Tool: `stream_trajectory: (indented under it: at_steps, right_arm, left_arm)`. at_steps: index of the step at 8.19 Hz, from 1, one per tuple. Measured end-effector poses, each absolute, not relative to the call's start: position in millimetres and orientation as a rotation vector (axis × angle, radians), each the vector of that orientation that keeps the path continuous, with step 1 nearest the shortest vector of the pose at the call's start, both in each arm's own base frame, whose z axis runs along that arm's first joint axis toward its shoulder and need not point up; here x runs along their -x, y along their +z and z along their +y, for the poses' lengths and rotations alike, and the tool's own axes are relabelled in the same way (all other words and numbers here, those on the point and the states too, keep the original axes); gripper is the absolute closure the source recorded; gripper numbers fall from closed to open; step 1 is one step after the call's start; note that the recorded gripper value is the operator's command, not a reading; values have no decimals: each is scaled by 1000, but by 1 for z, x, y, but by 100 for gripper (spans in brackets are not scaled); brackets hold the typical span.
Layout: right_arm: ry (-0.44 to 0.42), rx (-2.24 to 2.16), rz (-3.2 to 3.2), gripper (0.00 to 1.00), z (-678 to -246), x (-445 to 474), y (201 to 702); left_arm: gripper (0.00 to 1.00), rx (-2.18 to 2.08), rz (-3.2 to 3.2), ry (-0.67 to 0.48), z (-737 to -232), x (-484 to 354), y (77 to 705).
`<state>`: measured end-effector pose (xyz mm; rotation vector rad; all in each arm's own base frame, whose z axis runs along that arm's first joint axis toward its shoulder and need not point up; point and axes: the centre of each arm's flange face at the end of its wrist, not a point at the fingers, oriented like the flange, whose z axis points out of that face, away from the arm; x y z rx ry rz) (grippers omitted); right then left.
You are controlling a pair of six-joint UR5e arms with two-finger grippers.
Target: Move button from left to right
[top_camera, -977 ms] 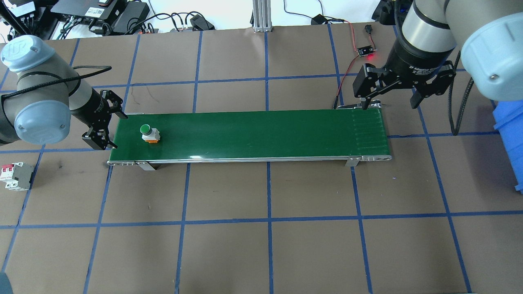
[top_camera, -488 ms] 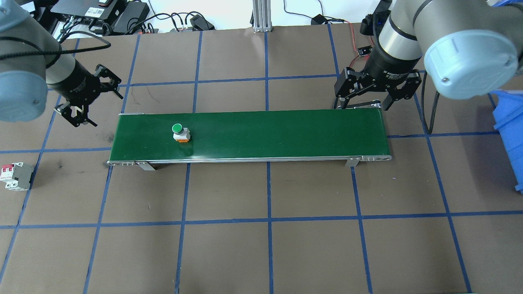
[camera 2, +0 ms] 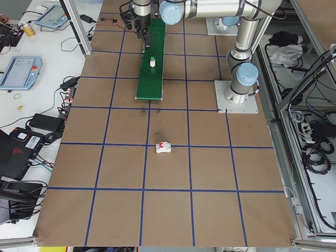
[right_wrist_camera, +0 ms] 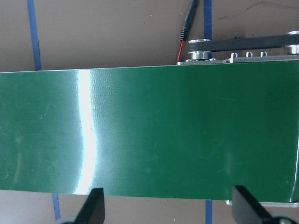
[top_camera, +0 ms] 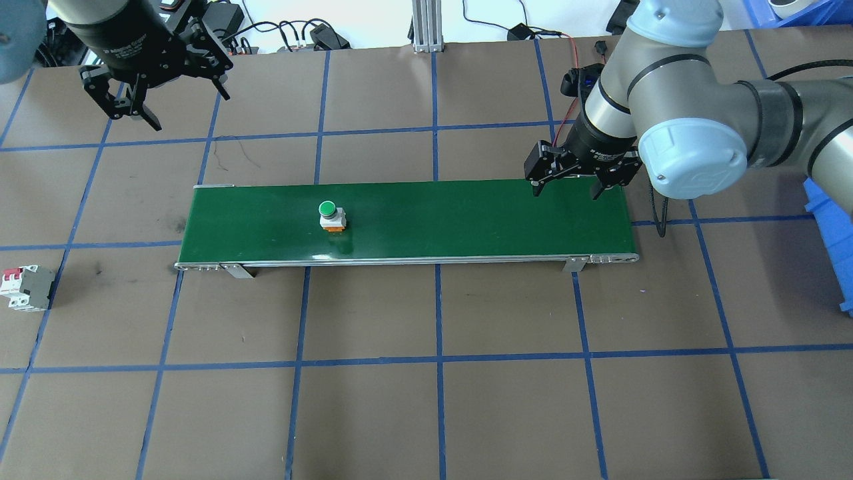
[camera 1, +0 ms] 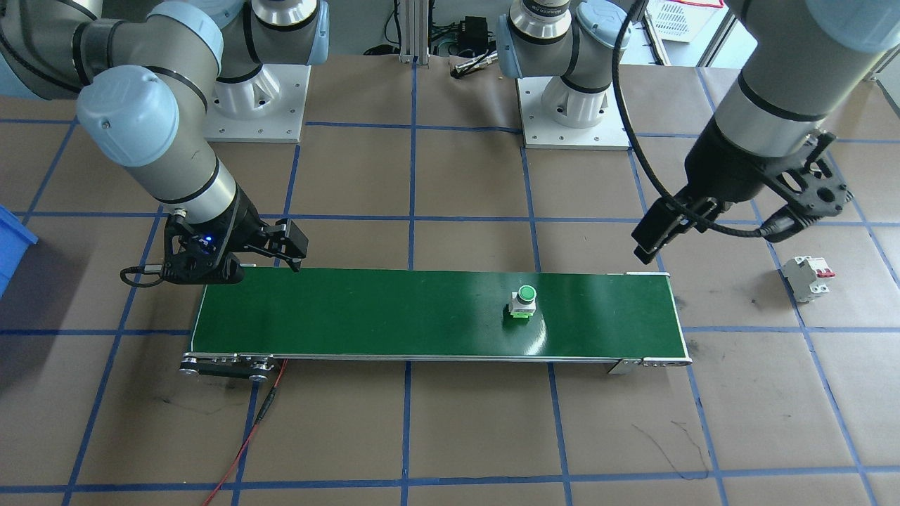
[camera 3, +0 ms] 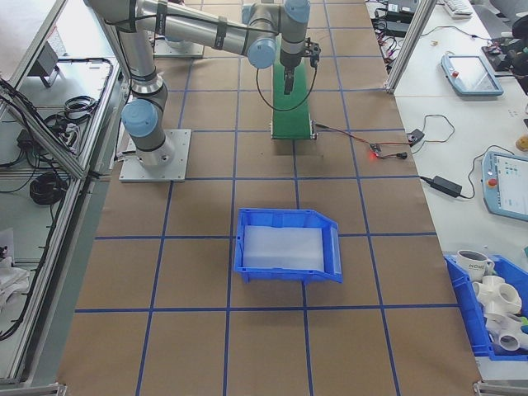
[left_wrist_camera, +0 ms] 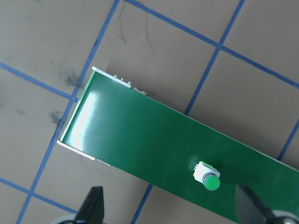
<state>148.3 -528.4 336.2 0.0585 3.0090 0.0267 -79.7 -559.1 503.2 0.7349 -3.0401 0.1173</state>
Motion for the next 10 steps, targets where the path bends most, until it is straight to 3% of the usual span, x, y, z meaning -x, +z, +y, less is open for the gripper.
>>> stream_trajectory:
  at_steps: [4, 6, 10]
  right_arm:
    - [57, -103, 2969, 2, -536, -152, 305]
    - [70, -94, 2904, 7, -535, -159, 302]
    - [75, -94, 2861, 6, -534, -164, 302]
  left_arm:
    - [0, -269, -3131, 147, -541, 144, 530]
    - [0, -203, -3119, 162, -533, 168, 536]
    - [0, -160, -3084, 161, -527, 178, 540]
